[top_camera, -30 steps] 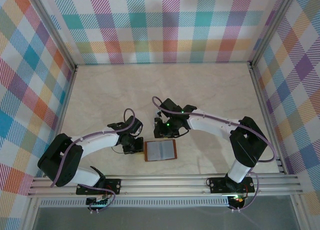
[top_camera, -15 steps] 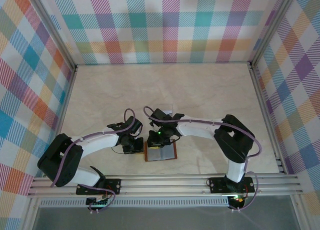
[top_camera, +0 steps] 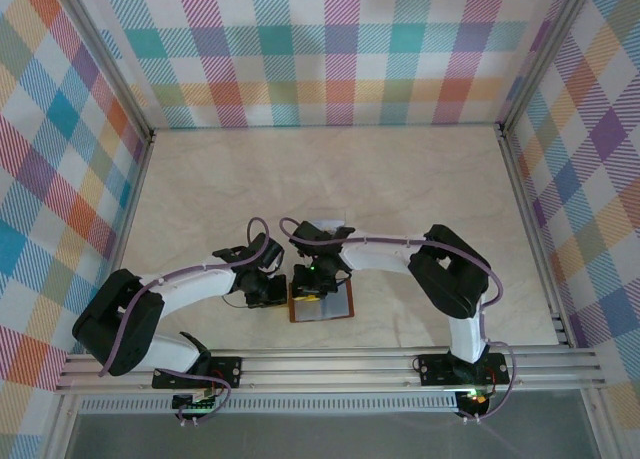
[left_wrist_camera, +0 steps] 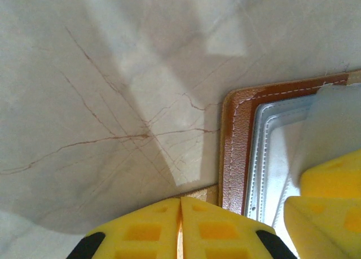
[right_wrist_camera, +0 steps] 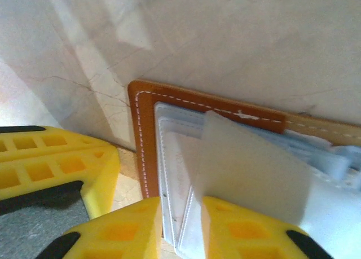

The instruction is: Take the credit cards out of the card holder

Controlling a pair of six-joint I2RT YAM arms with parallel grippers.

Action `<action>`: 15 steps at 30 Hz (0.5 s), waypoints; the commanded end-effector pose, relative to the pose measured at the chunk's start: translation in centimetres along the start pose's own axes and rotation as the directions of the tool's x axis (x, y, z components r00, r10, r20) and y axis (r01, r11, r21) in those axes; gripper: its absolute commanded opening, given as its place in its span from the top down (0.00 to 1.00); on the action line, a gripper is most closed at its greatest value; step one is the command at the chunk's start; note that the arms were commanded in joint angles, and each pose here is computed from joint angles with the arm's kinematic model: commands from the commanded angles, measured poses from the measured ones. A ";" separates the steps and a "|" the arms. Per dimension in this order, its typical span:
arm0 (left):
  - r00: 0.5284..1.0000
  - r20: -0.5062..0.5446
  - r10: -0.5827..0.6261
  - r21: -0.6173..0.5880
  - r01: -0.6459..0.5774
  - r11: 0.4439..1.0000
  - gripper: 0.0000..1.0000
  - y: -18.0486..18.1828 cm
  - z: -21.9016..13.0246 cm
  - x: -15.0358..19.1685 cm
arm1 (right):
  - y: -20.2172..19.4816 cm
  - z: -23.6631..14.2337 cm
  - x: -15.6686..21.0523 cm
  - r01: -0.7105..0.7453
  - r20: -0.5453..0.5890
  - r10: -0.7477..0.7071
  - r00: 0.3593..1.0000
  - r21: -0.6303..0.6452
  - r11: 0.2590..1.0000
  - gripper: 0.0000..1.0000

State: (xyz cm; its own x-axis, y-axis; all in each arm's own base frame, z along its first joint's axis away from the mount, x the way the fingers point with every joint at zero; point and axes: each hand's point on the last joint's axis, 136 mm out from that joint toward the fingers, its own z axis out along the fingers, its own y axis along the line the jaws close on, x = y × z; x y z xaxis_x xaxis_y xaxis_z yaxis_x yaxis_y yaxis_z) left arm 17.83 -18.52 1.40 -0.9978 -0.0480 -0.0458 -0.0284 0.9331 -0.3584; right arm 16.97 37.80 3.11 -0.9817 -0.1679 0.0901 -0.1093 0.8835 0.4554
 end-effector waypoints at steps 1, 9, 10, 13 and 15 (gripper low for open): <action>0.998 -0.053 -0.026 -0.062 0.022 0.998 0.89 2.2 0.9 1.7 | -2.5 0.0 0.9 -0.010 -0.012 0.012 1.000 0.145 0.989 0.71; 0.998 -0.056 -0.022 -0.068 0.018 0.998 0.89 2.2 0.7 1.8 | -3.5 -0.7 1.2 0.007 -0.002 -0.007 1.000 0.278 0.961 0.63; 0.998 -0.058 -0.023 -0.069 0.019 0.997 0.89 2.3 0.7 1.8 | -3.5 -0.9 1.2 0.010 0.002 -0.012 1.000 0.291 0.957 0.62; 0.998 -0.058 -0.023 -0.070 0.019 0.997 0.89 2.2 0.6 1.8 | -3.6 -1.7 1.1 0.029 0.019 -0.038 0.999 0.358 0.933 0.60; 0.998 -0.058 -0.022 -0.072 0.018 0.997 0.89 2.2 0.4 1.8 | -3.8 -2.2 1.1 0.034 0.020 -0.046 0.999 0.399 0.916 0.58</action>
State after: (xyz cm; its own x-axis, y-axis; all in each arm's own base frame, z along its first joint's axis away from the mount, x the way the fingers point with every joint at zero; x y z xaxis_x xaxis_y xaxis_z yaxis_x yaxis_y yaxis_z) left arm 17.79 -18.48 1.46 -0.9976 -0.0483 -0.0498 -0.0271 0.9323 -0.3605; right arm 17.46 35.34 3.54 -0.9846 -0.1694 0.0439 -0.1566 0.9649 0.2108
